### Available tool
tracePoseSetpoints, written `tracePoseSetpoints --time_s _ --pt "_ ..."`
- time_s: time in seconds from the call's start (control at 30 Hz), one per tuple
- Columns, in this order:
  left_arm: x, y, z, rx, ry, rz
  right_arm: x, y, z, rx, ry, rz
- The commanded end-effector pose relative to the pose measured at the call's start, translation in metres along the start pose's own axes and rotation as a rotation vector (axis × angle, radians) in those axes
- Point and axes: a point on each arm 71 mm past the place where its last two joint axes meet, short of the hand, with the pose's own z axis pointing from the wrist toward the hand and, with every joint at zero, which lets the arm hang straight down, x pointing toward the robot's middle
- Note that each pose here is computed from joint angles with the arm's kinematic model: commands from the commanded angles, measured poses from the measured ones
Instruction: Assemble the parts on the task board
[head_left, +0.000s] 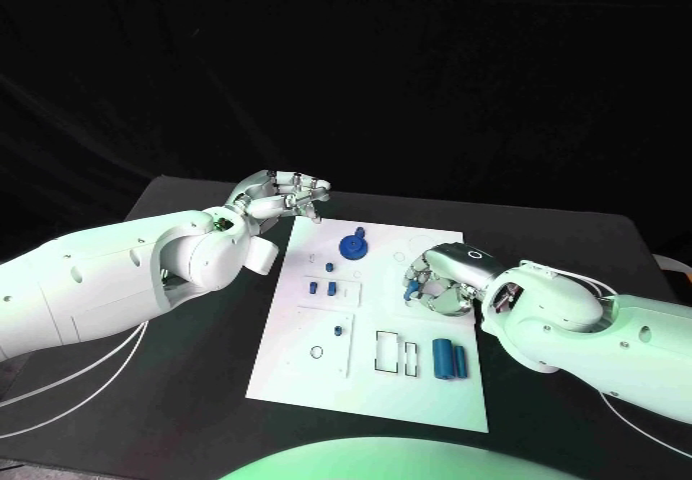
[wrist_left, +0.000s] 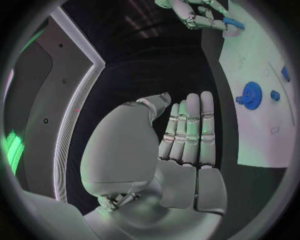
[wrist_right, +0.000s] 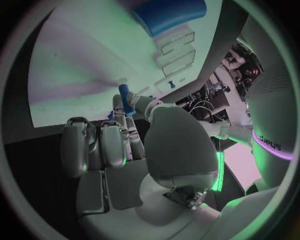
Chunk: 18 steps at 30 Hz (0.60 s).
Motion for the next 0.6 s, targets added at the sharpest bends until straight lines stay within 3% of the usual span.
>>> tracePoseSetpoints --time_s 0.03,0.3,0.6 --pt "0.0026 -0.0008 0.0009 0.005 0.018 -0.004 -0.009 0.001 -0.001 0.005 -0.051 0.030" --pt "0.0037 -0.0005 0.0020 0.005 0.022 -0.005 -0.023 0.015 -0.007 -0.019 -0.062 0.087" --pt "0.0065 0.0003 0.0049 0.005 0.028 -0.008 -0.016 0.057 0.008 -0.129 -0.051 0.118"
